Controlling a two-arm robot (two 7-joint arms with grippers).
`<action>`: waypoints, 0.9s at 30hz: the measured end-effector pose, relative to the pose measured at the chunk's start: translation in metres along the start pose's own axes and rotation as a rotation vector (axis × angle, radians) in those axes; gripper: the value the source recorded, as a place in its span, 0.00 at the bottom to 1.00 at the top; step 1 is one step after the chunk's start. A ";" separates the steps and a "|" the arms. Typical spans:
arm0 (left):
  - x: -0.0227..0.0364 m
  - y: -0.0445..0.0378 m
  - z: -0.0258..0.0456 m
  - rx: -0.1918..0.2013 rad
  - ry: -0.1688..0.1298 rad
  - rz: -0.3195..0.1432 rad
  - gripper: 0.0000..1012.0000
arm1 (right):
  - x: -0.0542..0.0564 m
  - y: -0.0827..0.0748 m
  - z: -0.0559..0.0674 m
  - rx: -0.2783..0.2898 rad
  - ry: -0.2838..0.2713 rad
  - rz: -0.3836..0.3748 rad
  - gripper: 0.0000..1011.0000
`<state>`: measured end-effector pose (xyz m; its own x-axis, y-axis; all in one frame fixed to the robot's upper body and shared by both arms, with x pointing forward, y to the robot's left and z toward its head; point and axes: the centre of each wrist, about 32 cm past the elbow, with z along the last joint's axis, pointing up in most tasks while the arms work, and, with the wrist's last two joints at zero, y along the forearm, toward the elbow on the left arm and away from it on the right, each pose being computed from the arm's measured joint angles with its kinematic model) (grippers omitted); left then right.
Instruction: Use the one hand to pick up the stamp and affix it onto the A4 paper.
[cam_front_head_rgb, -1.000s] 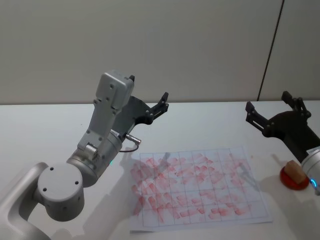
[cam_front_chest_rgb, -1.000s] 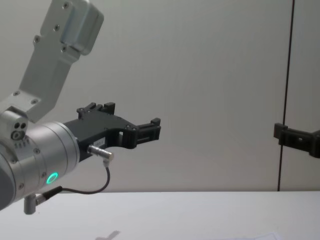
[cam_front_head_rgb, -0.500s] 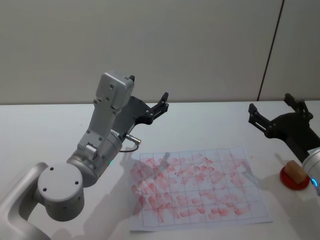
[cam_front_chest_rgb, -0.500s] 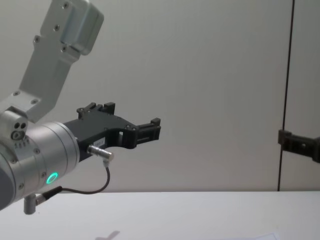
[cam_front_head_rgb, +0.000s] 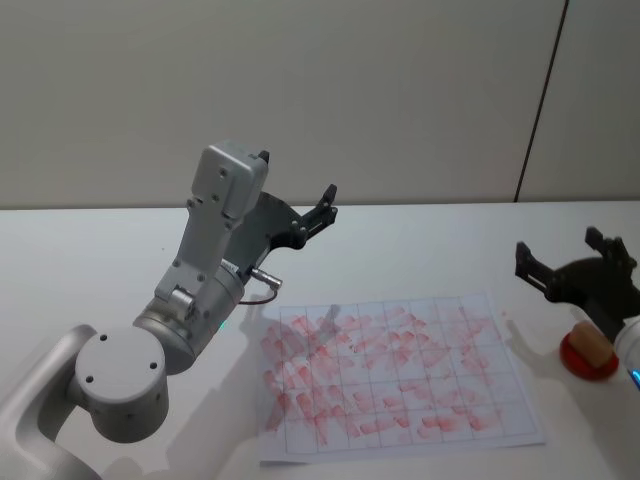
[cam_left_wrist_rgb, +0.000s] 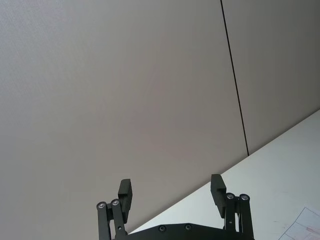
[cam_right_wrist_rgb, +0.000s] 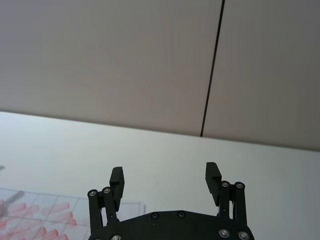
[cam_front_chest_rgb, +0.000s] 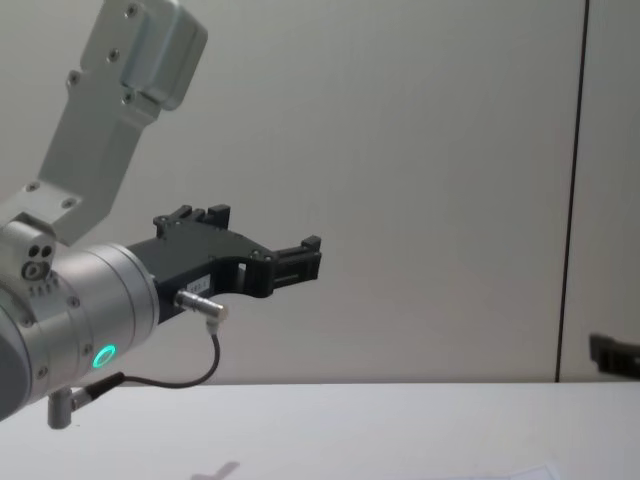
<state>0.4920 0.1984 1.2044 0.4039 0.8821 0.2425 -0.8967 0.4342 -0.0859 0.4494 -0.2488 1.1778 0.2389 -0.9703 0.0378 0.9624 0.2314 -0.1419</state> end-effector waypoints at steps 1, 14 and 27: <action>0.0000 0.0000 0.0000 0.000 0.000 0.000 0.99 | 0.001 -0.001 -0.001 -0.022 0.001 -0.006 0.99; 0.0000 0.0000 0.0000 0.000 0.000 0.000 0.99 | 0.009 -0.012 -0.009 -0.161 0.001 -0.054 0.99; 0.0000 0.0000 0.0000 0.000 0.000 0.000 0.99 | 0.017 -0.022 -0.013 -0.250 -0.013 -0.061 0.99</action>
<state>0.4920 0.1984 1.2044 0.4040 0.8821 0.2425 -0.8967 0.4343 -0.0858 0.4311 -0.2713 1.1689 0.1844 -0.9806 0.0662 0.9139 0.1463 -0.3787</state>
